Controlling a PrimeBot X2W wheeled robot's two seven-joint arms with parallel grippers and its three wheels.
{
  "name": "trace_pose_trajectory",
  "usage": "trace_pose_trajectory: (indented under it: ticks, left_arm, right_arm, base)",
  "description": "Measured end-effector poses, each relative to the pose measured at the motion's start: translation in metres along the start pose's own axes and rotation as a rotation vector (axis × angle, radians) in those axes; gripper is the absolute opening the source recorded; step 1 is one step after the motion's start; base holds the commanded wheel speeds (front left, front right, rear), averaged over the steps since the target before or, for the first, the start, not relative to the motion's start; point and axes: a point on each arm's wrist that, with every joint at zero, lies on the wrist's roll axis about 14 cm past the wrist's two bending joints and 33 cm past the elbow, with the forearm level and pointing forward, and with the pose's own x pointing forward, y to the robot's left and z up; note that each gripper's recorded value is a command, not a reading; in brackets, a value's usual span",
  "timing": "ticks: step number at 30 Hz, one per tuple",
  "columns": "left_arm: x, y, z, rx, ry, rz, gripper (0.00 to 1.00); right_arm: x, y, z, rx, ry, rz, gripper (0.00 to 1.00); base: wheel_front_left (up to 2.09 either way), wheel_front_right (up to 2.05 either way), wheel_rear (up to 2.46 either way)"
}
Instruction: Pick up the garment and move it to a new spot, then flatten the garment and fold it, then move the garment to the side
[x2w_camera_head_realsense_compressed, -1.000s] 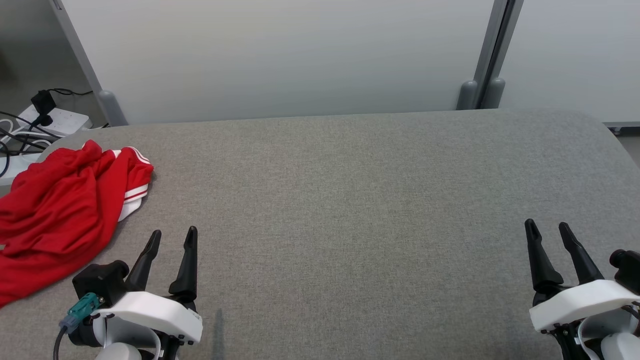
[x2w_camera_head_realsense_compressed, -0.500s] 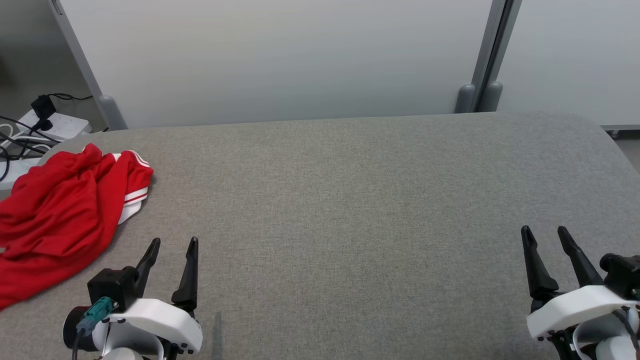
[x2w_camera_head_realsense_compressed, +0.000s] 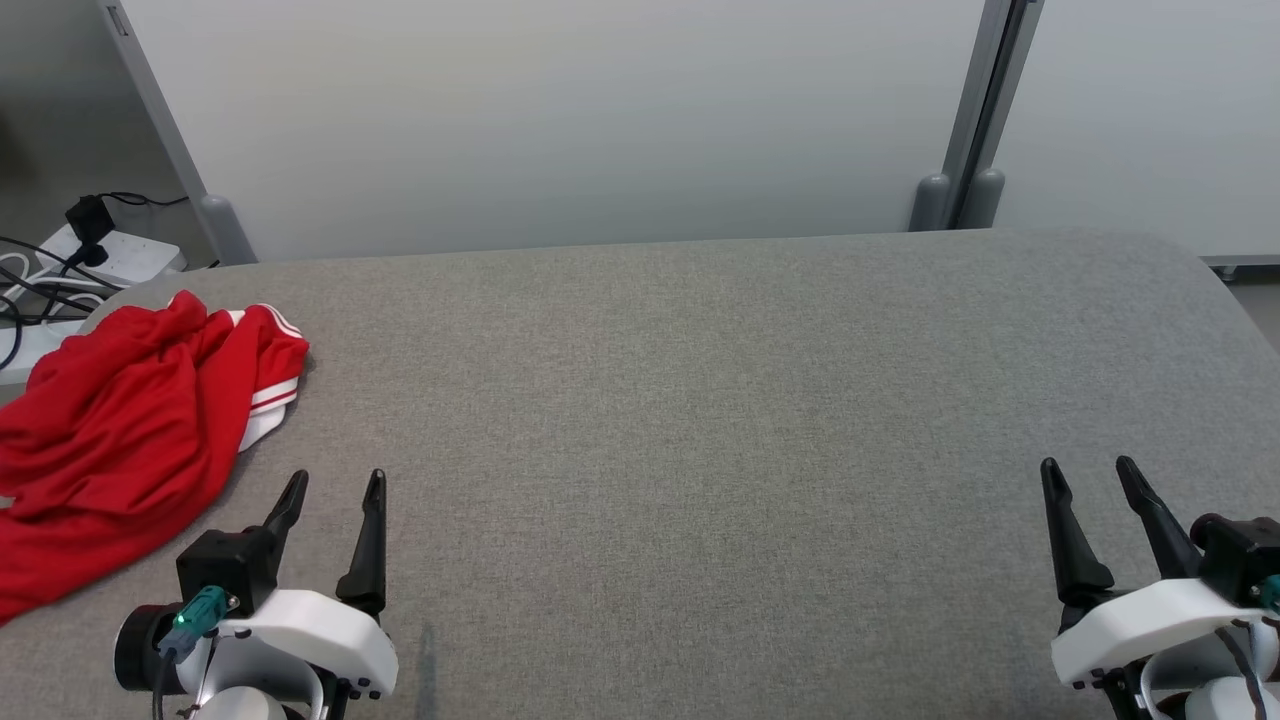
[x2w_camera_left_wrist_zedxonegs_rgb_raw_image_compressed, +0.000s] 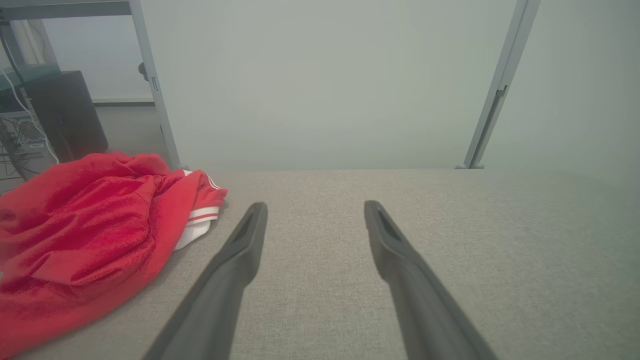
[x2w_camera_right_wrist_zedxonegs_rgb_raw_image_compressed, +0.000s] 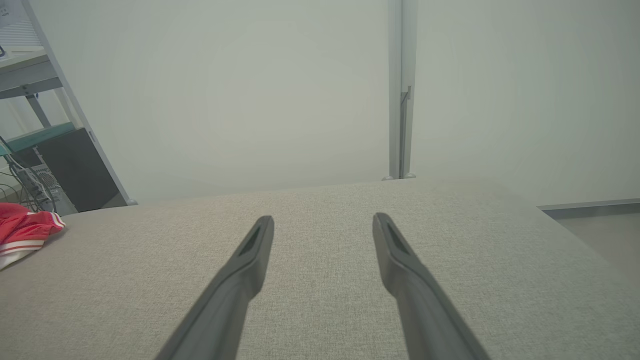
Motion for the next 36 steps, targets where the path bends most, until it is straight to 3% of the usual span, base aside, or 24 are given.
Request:
trace_pose_trajectory:
  ticks: [11,36]
  left_arm:
    - [0.0016,0.0007,0.0087,0.093,-0.025,-0.007,1.0]
    - [0.0014,0.0064,0.006,0.091,0.002,0.013,1.0]
  right_arm:
    - [-0.0011,0.0025,0.0011,-0.068,-0.009,0.015,1.0]
    - [-0.0025,-0.0017,-0.0053,-0.052,0.011,0.002,1.0]
  base:
    - [0.0,0.0,0.0]
    - [0.0,0.0,0.0]
